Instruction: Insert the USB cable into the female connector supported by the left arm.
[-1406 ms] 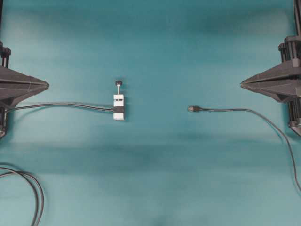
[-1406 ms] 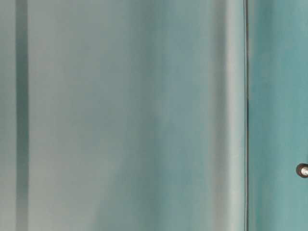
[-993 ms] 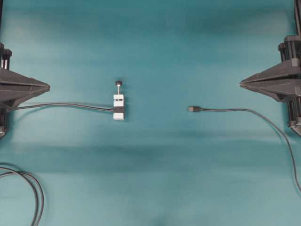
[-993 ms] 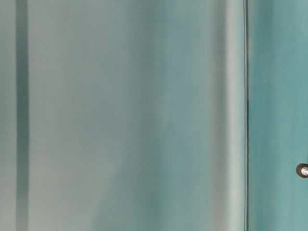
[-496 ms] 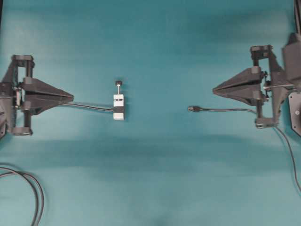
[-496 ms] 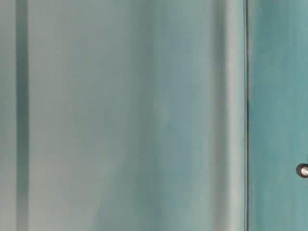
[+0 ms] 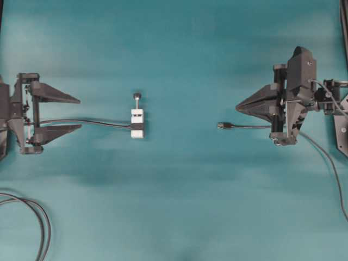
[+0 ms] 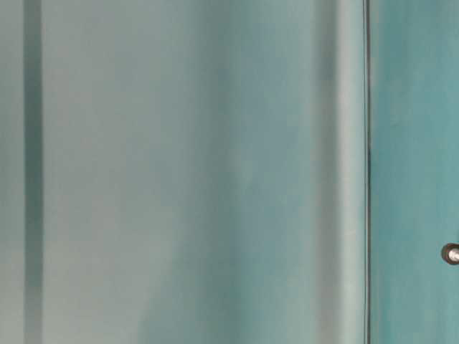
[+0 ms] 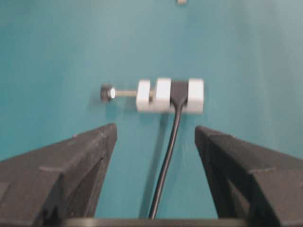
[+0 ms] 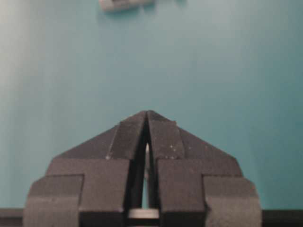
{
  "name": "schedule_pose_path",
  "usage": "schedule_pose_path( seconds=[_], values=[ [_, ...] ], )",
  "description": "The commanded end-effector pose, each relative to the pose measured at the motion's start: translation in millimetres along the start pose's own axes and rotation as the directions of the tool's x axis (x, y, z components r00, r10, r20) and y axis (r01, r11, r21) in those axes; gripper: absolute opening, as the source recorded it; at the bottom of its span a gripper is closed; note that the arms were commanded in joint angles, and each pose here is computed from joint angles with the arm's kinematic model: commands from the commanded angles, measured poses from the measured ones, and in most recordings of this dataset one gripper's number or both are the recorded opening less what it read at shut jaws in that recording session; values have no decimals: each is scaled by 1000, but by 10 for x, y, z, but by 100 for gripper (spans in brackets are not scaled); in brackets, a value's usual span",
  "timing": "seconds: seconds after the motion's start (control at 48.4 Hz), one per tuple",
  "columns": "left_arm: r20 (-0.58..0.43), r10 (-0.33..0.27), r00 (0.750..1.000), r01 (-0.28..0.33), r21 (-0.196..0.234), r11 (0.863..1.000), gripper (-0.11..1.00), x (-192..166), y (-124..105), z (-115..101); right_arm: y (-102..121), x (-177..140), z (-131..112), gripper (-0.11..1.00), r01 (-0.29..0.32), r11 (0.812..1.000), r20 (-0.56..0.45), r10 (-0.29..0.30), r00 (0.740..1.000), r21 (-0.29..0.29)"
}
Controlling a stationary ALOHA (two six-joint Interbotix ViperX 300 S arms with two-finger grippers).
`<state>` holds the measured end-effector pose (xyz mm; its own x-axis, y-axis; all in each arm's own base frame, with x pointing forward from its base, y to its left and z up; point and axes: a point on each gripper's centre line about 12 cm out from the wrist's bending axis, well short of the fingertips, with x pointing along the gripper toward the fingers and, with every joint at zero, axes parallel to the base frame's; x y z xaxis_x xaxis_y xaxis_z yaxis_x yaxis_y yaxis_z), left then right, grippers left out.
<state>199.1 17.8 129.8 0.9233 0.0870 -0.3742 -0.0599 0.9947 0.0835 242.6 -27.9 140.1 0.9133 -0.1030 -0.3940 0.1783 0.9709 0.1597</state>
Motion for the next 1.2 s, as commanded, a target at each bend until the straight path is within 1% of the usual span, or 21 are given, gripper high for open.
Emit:
schedule_pose_path(
  seconds=[0.0,0.083,0.186,0.248,0.31,0.393,0.414,0.496,0.641,0.765,1.034,1.179],
  values=[
    [13,5,1000,-5,10,1000,81,125,11,56,-2,14,-26,3,-13,1000,60,12,998,5],
    [-3,3,1000,-2,8,1000,81,272,6,41,-11,51,-82,12,-16,1000,69,15,998,15],
    [-44,-10,999,10,4,1000,81,501,-29,-38,-26,156,-141,36,-8,1000,36,7,999,18],
    [-43,-17,999,17,-1,1000,81,605,-54,-66,-22,204,-158,50,-9,1000,25,8,1000,19],
    [-24,-22,999,22,-7,1000,81,675,-75,-64,1,238,-171,58,-16,1000,16,16,1000,14],
    [-7,-23,1000,23,-23,999,81,718,-85,-67,18,241,-210,57,-21,1000,2,21,1000,13],
    [-7,-20,1000,20,-33,999,81,718,-83,-77,24,239,-220,57,-24,1000,-1,24,1000,12],
    [-17,-15,1000,15,-47,999,81,711,-77,-94,21,209,-272,56,-24,1000,-15,24,1000,17],
    [-35,-18,999,15,-60,998,81,734,-81,-93,29,187,-334,56,-24,999,-44,26,999,31],
    [-39,-18,999,15,-73,997,81,760,-81,-70,24,203,-384,56,-18,999,-77,20,997,32],
    [-66,-21,998,16,-71,997,81,763,-84,-102,12,339,-447,57,-9,999,-111,13,994,30],
    [-67,-21,998,16,-70,997,81,759,-84,-105,14,407,-453,57,-13,999,-100,16,995,30]
  ],
)
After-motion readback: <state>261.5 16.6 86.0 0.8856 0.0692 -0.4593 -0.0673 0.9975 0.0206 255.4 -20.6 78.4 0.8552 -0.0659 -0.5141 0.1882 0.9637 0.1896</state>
